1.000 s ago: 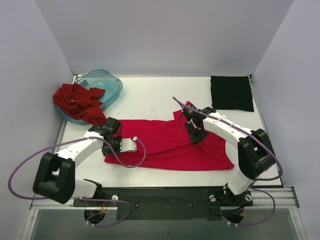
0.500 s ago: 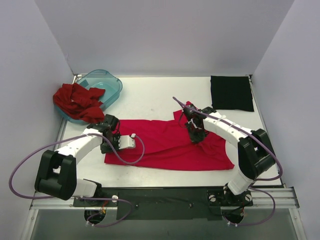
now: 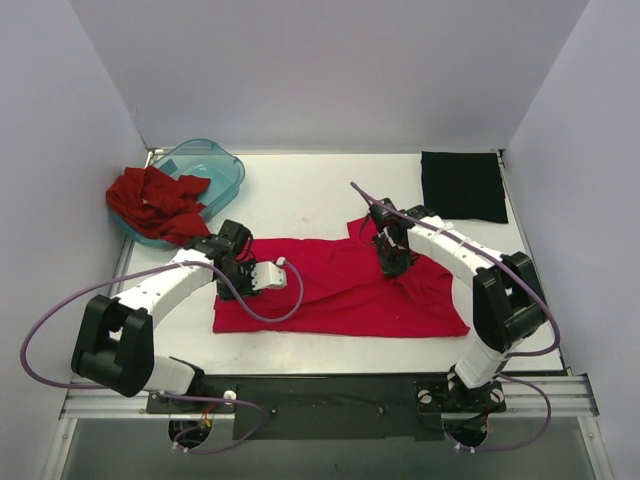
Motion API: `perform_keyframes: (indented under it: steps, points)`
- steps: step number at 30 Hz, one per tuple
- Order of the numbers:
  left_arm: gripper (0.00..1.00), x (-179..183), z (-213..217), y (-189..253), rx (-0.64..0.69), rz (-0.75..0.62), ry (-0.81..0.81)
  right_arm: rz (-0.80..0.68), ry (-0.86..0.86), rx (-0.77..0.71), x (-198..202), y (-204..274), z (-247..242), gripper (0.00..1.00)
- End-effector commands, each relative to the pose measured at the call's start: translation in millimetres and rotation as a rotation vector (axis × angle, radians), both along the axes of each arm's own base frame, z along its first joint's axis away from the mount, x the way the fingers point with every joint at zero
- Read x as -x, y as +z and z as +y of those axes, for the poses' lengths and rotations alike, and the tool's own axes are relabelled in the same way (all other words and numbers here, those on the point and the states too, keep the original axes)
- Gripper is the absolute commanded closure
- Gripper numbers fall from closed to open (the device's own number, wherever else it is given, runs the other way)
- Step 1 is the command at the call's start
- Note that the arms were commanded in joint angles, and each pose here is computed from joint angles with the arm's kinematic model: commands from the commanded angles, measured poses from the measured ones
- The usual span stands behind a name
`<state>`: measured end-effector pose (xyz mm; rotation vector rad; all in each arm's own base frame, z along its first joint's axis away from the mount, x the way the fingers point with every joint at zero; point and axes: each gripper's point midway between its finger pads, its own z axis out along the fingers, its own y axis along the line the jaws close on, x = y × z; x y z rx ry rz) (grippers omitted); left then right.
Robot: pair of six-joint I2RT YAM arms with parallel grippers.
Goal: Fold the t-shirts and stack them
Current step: Fold the flattened tshirt in 1/3 of the way
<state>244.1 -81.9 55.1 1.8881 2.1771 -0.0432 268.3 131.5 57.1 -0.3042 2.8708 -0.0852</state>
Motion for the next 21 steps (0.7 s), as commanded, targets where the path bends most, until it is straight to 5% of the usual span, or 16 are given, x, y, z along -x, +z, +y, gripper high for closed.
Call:
perform_keyframes:
  steps: [1,8,21]
  points:
    - [0.57,6,-16,-4,0.062,0.014,0.028,-0.004,-0.034,-0.002,-20,2,4,1.0]
    - [0.56,4,-47,-9,0.093,-0.016,0.031,-0.001,-0.109,-0.031,-44,-2,8,1.0]
    - [0.62,14,-7,-38,-0.064,-0.038,0.015,0.042,-0.048,-0.002,-13,12,-10,1.0]
